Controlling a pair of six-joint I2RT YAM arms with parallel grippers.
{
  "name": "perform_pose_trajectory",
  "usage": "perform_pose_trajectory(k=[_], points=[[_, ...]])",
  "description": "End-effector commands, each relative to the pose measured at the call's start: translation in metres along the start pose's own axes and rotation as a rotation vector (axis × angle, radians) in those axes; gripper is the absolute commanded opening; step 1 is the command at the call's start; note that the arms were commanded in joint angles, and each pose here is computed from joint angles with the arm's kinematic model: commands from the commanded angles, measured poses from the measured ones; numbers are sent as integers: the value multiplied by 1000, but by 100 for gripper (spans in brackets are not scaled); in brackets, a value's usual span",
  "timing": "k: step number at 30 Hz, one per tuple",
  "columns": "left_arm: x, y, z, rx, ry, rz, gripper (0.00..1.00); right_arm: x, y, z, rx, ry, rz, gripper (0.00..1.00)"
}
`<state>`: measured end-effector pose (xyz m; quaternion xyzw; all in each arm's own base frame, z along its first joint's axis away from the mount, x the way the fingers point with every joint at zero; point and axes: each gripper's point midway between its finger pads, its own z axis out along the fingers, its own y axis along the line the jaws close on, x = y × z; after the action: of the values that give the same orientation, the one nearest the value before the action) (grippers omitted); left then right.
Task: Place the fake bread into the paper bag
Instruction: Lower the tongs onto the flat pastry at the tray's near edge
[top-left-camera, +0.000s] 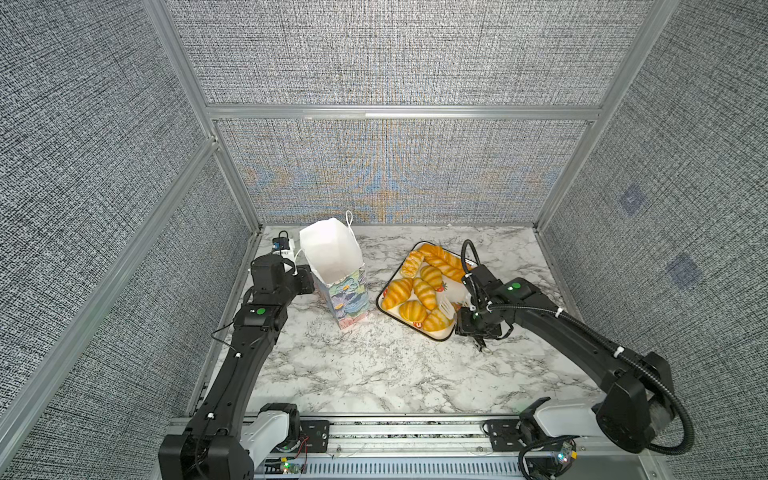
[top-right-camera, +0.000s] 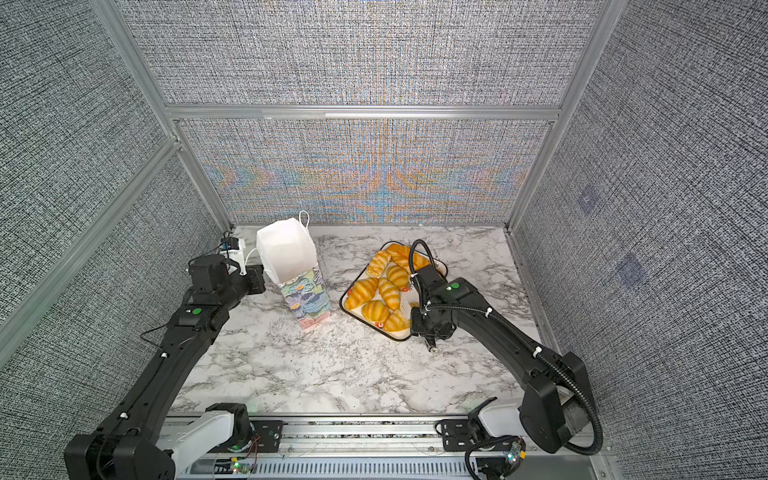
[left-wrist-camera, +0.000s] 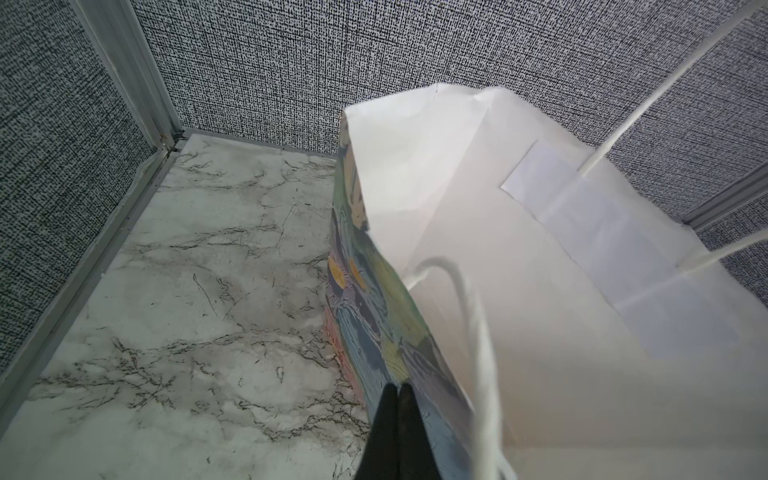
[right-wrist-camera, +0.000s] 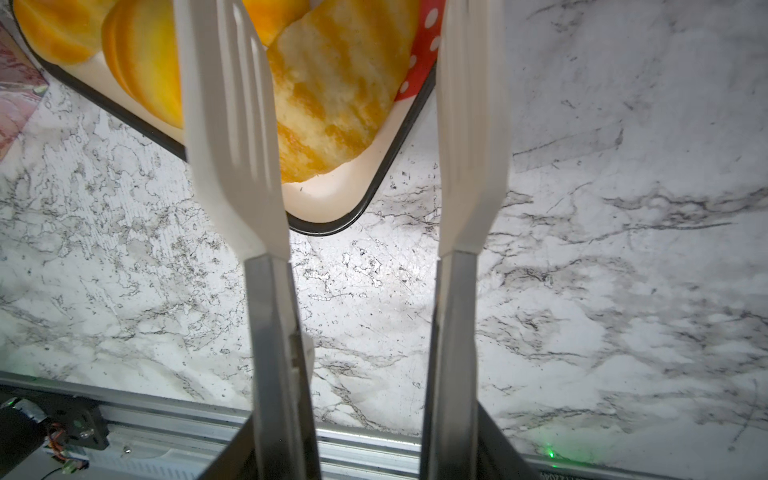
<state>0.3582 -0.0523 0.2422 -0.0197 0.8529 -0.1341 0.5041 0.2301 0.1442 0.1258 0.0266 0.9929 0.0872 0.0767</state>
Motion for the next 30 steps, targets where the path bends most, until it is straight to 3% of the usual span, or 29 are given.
perform_pose_trajectory(k=[1,6,30], points=[[-2,-3,0,18,-7,3,0,1,11,-1,-63,17,43,54],[-2,-3,0,16,-5,3,0,0,24,1,-136,27,60,56],[-2,-4,-1,21,-4,3,0,2,24,21,-114,95,86,59]])
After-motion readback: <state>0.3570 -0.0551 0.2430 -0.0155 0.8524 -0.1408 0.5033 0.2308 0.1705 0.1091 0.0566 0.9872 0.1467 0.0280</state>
